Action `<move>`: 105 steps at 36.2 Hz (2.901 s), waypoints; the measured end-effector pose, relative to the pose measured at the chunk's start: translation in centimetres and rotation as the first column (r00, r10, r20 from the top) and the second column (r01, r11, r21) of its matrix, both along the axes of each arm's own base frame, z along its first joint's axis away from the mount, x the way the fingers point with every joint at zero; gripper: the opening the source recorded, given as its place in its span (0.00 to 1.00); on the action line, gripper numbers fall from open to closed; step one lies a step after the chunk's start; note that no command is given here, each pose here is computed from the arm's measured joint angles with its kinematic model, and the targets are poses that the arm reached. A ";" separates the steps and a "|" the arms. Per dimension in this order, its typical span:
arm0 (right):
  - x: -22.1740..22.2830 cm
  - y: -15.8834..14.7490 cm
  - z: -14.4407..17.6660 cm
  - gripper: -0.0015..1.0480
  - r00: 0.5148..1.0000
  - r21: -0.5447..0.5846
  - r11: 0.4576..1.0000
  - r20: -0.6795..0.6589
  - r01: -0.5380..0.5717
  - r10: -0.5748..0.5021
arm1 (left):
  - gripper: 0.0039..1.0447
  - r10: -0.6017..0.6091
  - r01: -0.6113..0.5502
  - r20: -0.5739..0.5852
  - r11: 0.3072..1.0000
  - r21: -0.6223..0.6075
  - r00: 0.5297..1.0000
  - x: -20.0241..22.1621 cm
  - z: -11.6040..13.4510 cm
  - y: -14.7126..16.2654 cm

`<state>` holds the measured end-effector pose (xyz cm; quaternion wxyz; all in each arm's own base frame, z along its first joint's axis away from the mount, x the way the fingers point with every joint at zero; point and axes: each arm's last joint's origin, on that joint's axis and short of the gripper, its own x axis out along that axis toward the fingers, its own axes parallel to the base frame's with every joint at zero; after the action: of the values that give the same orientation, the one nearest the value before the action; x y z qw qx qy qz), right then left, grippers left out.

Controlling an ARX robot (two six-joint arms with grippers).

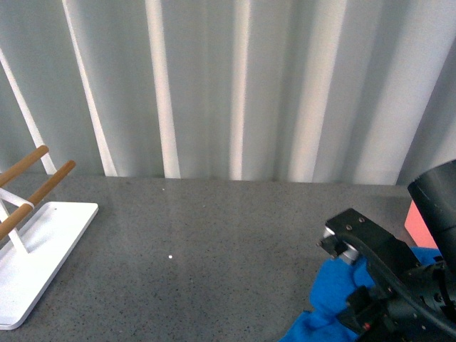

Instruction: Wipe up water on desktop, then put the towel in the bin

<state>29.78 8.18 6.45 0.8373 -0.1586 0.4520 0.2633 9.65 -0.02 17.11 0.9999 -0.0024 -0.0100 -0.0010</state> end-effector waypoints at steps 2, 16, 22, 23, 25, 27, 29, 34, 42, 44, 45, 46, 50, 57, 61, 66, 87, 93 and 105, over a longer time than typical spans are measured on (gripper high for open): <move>0.2 -0.5 -0.6 0.06 1.000 -0.046 0.999 -0.001 -0.004 0.004 | 0.95 0.000 0.000 0.000 1.000 0.000 1.000 0.0 0.0 0.0; 5.1 0.4 -3.7 0.06 1.000 -0.148 0.989 0.029 -0.005 0.010 | 0.94 0.000 0.000 0.001 1.000 0.000 1.000 0.0 0.0 0.0; 9.6 2.7 -3.8 0.06 0.996 -0.179 0.983 0.082 0.042 -0.028 | 0.94 0.000 0.000 0.000 1.000 0.000 1.000 0.0 0.0 0.0; 10.2 3.2 -3.8 0.06 0.996 -0.184 0.982 0.087 0.045 -0.030 | 0.94 0.000 0.000 0.000 1.000 0.000 1.000 0.0 0.0 0.0; 11.5 4.4 -3.6 0.06 0.994 -0.177 0.983 0.109 0.051 -0.032 | 0.94 0.000 0.000 0.000 1.000 0.000 1.000 0.0 0.0 0.0; 12.3 5.5 -3.4 0.06 0.992 -0.171 0.984 0.120 0.052 -0.032 | 0.94 0.000 0.000 0.000 1.000 0.000 1.000 0.0 0.0 0.0; 12.6 6.4 -3.4 0.06 0.992 -0.168 0.984 0.121 0.051 -0.031 | 0.94 0.000 0.000 0.000 1.000 0.000 1.000 0.0 0.0 0.0; 12.3 9.0 -3.5 0.06 0.992 -0.152 0.988 0.124 0.037 -0.018 | 0.94 0.000 0.000 0.000 1.000 0.000 1.000 0.0 0.0 0.0; 9.1 12.3 -3.8 0.06 0.994 -0.048 0.997 0.087 -0.064 0.068 | 0.94 0.000 0.000 0.000 1.000 0.000 1.000 0.0 0.0 0.0; 8.2 12.6 -3.8 0.06 0.993 -0.032 0.996 0.078 -0.083 0.085 | 0.94 0.000 0.000 0.000 1.000 0.000 1.000 0.0 0.0 0.0; 7.8 12.7 -3.9 0.06 0.993 -0.026 0.996 0.072 -0.090 0.091 | 0.94 0.000 0.000 0.000 1.000 0.000 1.000 0.0 0.0 0.0; 7.2 12.8 -3.8 0.06 0.993 -0.010 0.995 0.063 -0.102 0.102 | 0.94 0.000 0.000 0.000 1.000 0.000 1.000 0.0 0.0 0.0; 5.4 12.6 -3.7 0.06 0.991 0.022 0.992 0.039 -0.126 0.125 | 0.94 0.000 0.000 0.000 1.000 0.000 1.000 0.0 0.0 0.0; 0.2 10.3 -2.0 0.05 0.982 0.011 0.982 -0.019 -0.190 0.190 | 0.94 0.000 0.000 0.000 1.000 0.000 1.000 0.0 0.0 0.0; 0.4 9.3 2.1 0.05 0.978 -0.030 0.979 0.049 -0.202 0.203 | 0.94 0.000 0.000 0.000 1.000 0.000 1.000 0.0 0.0 0.0; 3.6 7.3 11.5 0.05 0.956 -0.098 0.995 0.288 -0.021 0.048 | 0.94 0.000 0.000 0.000 1.000 0.000 1.000 0.0 0.0 0.0; 6.6 -8.6 20.5 0.05 0.773 -0.316 0.742 0.484 0.592 -0.410 | 0.94 0.000 0.000 0.000 1.000 0.000 1.000 0.0 0.0 0.0; 5.5 -10.6 19.6 0.05 0.795 -0.361 0.724 0.426 0.587 -0.432 | 0.94 0.000 0.000 0.000 1.000 0.000 1.000 0.0 0.0 0.0; 3.8 -13.6 16.8 0.05 0.831 -0.394 0.732 0.297 0.555 -0.470 | 0.94 0.000 0.000 0.000 1.000 0.000 1.000 0.0 0.0 0.0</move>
<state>33.60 -5.46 23.30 0.8507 -0.2457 0.4514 -0.1102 9.64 -0.02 17.12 0.9999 -0.0022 -0.0102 -0.0010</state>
